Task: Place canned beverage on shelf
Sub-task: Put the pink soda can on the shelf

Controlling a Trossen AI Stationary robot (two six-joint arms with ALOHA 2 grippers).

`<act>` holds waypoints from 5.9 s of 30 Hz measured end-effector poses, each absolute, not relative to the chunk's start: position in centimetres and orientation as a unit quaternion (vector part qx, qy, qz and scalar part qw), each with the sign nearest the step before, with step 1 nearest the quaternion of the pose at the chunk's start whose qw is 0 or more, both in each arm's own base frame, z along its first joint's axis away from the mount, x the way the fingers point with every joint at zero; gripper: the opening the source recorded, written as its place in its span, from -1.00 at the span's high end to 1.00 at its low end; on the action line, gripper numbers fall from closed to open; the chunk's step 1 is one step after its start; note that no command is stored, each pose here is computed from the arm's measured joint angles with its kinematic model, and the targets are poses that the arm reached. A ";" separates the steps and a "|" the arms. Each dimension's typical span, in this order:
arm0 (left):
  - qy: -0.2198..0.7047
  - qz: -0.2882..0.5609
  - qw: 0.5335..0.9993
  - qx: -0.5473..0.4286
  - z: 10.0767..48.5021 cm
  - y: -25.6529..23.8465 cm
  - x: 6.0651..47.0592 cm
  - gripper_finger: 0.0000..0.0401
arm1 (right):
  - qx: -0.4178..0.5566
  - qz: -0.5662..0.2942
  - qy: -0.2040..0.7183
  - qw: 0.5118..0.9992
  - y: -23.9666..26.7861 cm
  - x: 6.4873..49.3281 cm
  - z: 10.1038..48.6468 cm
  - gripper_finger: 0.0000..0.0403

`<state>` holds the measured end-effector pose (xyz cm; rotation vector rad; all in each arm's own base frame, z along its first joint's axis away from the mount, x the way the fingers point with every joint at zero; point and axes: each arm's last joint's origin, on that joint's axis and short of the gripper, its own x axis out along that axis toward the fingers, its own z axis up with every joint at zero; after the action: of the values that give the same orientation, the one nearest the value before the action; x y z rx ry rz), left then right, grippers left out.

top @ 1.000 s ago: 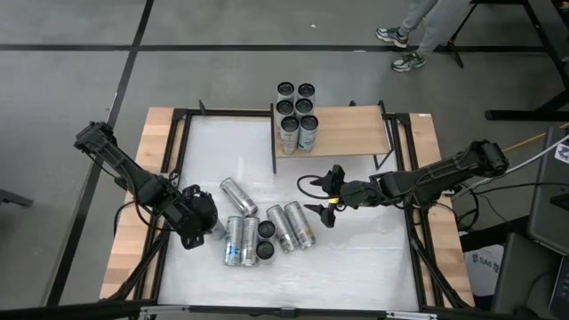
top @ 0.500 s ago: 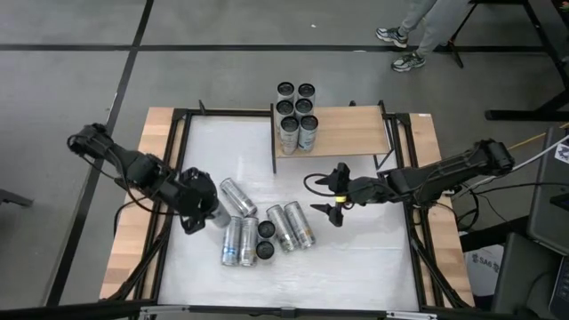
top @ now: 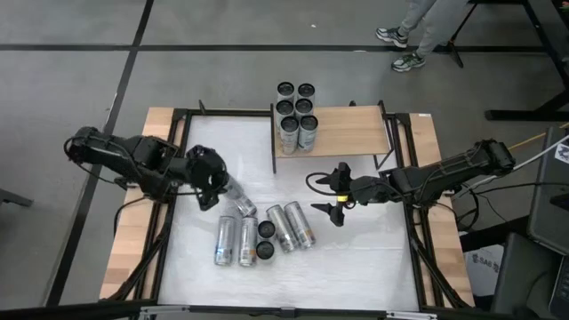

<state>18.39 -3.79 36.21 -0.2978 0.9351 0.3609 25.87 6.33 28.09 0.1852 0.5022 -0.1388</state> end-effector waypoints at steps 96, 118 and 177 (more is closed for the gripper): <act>0.361 0.159 0.907 -0.148 32.6 0.9 30.3 -0.47 | 0.120 -0.063 0.127 0.983 6.5 26.9 30.4 -0.81; 0.224 0.125 0.966 -0.035 41.5 -0.6 15.4 -0.47 | 0.028 -0.130 0.162 0.978 3.7 34.9 35.8 -0.81; 0.201 0.113 0.972 -0.051 32.2 -0.9 13.4 -0.47 | 0.001 -0.135 0.381 0.915 2.3 41.3 23.1 -0.81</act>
<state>13.38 -0.94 32.23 -0.1024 0.4054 0.2279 41.27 2.35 23.05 0.0027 0.7853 -0.2776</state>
